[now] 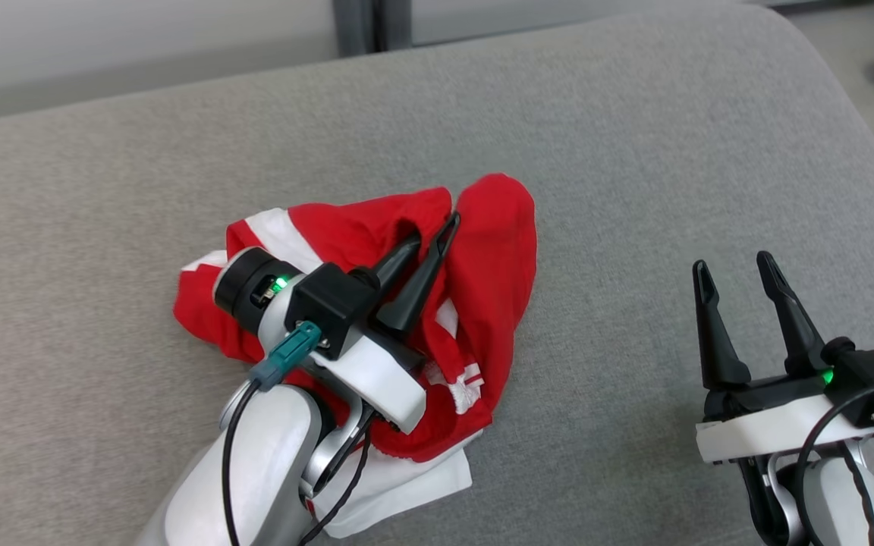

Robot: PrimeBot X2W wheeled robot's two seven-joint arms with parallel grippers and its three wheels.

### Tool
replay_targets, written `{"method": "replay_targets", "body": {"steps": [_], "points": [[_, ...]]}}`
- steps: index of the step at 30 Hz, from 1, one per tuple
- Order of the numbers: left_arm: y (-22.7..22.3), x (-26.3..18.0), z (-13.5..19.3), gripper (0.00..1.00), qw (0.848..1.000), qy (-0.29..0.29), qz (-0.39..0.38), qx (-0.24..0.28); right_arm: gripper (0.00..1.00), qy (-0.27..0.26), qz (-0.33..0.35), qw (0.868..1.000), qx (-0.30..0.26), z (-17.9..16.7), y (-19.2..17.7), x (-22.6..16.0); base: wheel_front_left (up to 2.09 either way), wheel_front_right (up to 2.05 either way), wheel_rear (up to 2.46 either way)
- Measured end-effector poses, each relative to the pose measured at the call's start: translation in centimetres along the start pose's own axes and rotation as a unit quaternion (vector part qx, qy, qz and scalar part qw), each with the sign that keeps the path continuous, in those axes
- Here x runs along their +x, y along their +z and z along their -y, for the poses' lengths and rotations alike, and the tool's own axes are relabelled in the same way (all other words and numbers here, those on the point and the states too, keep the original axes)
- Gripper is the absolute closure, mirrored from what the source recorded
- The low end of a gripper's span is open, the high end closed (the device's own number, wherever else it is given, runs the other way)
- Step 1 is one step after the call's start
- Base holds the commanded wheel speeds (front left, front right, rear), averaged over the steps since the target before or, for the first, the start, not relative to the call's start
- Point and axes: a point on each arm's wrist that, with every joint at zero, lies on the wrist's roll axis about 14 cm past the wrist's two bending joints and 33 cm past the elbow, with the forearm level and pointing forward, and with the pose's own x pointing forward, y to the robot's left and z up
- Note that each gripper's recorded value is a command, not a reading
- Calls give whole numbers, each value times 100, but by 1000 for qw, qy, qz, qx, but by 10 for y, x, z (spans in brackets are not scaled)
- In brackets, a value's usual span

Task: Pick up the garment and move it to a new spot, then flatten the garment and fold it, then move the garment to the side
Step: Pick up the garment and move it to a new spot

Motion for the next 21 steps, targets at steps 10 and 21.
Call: {"method": "replay_targets", "body": {"steps": [10,21], "points": [[-100,8,11,100,990,-36,-124,-59,0,-32,-17,999,0,21,-13,4,0,0,0],[-94,2,16,0,991,-40,-120,-46,0,-25,2,1000,9,16,0,3,0,0,0]]}}
